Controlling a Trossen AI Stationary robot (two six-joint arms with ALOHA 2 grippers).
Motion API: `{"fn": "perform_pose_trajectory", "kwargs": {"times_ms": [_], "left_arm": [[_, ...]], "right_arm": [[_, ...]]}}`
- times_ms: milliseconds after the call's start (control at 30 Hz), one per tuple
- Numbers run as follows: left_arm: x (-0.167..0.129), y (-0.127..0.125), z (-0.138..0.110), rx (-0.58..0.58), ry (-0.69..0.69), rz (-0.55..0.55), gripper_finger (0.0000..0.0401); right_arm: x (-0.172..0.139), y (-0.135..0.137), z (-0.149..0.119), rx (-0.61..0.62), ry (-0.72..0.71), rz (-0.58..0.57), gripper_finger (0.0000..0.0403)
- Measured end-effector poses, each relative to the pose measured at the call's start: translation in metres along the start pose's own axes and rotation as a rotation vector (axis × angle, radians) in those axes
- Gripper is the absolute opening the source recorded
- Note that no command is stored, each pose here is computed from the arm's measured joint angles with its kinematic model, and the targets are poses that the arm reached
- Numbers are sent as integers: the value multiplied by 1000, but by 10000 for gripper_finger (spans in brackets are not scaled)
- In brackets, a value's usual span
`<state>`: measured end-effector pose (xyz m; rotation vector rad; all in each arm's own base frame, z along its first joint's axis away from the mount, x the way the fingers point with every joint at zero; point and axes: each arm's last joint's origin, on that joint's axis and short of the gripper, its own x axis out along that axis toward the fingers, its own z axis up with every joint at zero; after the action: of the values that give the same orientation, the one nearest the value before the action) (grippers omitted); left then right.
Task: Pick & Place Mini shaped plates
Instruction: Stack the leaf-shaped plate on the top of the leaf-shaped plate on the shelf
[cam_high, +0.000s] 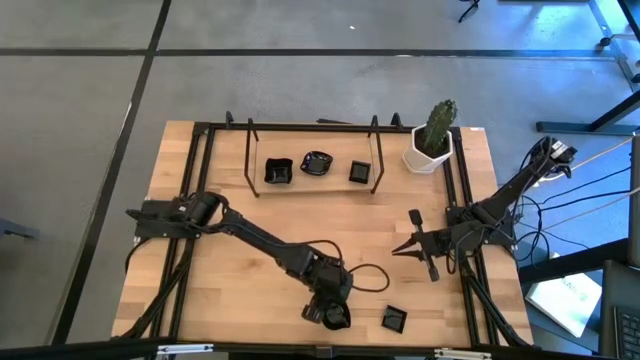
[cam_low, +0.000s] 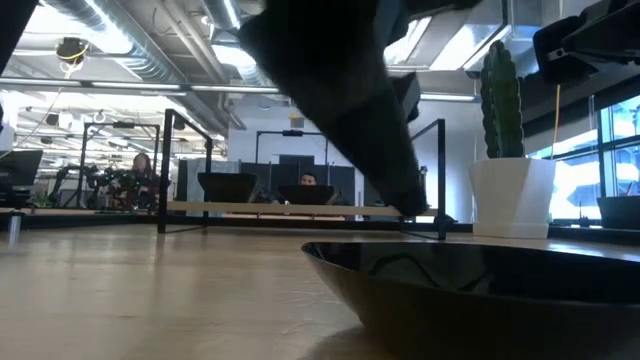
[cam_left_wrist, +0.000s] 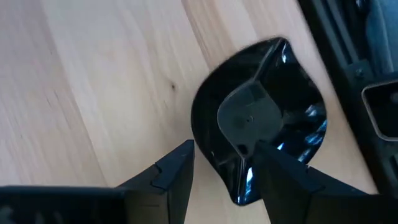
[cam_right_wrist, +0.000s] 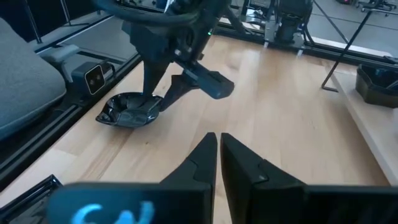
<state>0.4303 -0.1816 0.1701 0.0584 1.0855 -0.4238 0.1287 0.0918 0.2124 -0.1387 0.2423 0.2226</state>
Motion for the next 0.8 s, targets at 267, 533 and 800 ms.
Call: {"fn": "perform_pose_trajectory", "kwargs": {"times_ms": [267, 533, 800], "left_arm": [[-2, 7, 1, -86, -2, -13, 159], [-2, 5, 1, -83, -6, -14, 159], [-2, 5, 5, -115, -47, 4, 159]], "right_arm": [[0, 0, 1, 1, -6, 0, 24], [0, 0, 1, 2, -7, 0, 24], [0, 0, 1, 17, -9, 0, 24]]}}
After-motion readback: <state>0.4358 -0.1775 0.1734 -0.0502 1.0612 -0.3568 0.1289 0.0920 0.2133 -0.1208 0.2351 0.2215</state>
